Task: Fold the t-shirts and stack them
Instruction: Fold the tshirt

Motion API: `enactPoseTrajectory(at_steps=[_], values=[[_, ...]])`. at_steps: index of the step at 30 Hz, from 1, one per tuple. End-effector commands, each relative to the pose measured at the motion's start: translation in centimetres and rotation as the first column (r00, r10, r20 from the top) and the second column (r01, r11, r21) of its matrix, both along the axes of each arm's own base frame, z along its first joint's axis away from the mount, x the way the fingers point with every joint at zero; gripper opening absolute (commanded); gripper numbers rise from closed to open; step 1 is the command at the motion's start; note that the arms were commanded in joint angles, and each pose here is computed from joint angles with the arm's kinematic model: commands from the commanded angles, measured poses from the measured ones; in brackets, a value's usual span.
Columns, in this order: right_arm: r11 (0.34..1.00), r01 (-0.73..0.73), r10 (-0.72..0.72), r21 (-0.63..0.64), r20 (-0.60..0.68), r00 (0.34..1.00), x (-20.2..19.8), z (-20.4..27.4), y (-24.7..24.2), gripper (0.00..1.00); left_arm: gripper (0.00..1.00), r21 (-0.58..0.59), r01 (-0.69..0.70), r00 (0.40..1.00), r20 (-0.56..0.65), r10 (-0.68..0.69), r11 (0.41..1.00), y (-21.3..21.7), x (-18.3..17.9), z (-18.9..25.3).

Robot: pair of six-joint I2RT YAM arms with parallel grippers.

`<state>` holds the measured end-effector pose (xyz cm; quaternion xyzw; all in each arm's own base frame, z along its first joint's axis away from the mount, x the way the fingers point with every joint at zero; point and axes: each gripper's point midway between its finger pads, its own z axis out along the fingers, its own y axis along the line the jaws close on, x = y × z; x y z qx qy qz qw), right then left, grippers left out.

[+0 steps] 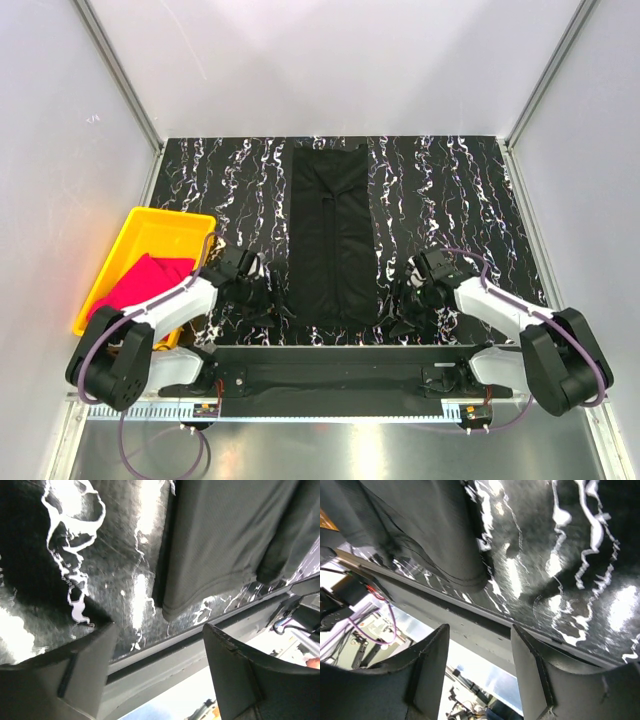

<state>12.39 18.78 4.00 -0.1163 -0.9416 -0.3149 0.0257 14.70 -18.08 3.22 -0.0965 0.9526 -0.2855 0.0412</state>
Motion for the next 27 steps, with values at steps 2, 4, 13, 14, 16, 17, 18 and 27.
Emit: enactPoseTrajectory(at_steps=[2, 4, 13, 14, 16, 17, 18, 27], values=[[0.999, 0.011, -0.015, 0.040, 0.089, 0.996, 2.8, 0.2, 1.4, 0.59, 0.72, -0.073, -0.032, 0.999, -0.014, 0.031, 0.997, -1.1, 0.4, -0.9], [1.000, 0.010, -0.011, 0.018, 0.086, 0.996, 3.0, -0.4, 1.3, 0.59, 0.71, -0.071, -0.044, 0.999, -0.023, 0.042, 0.997, -1.0, 0.2, -1.6], [0.999, 0.038, -0.034, -0.029, 0.116, 0.993, 3.8, -1.5, 0.7, 0.50, 0.61, -0.043, -0.050, 0.998, -0.036, 0.048, 0.998, -0.9, 0.4, -2.6], [0.999, 0.041, -0.038, -0.025, 0.111, 0.993, 3.7, -1.7, 0.7, 0.50, 0.60, -0.032, -0.055, 0.998, -0.038, 0.054, 0.998, -0.7, 0.3, -2.8], [0.999, 0.042, -0.041, -0.008, 0.105, 0.994, 3.9, -2.0, 1.1, 0.49, 0.60, -0.023, -0.063, 0.997, -0.047, 0.062, 0.998, -0.4, -0.1, -3.1], [0.999, 0.040, -0.039, -0.006, 0.101, 0.994, 4.0, -2.0, 1.2, 0.48, 0.60, -0.019, -0.064, 0.997, -0.044, 0.063, 0.998, -0.3, -0.1, -3.2], [0.999, 0.037, -0.036, -0.002, 0.098, 0.995, 4.0, -2.1, 1.3, 0.48, 0.59, -0.018, -0.065, 0.997, -0.047, 0.064, 0.998, -0.2, -0.3, -3.3], [1.000, 0.015, -0.015, 0.019, 0.033, 0.999, 3.0, -3.1, 1.6, 0.30, 0.43, -0.001, -0.062, 0.996, -0.061, 0.062, 0.998, 0.2, -1.0, -4.0]])
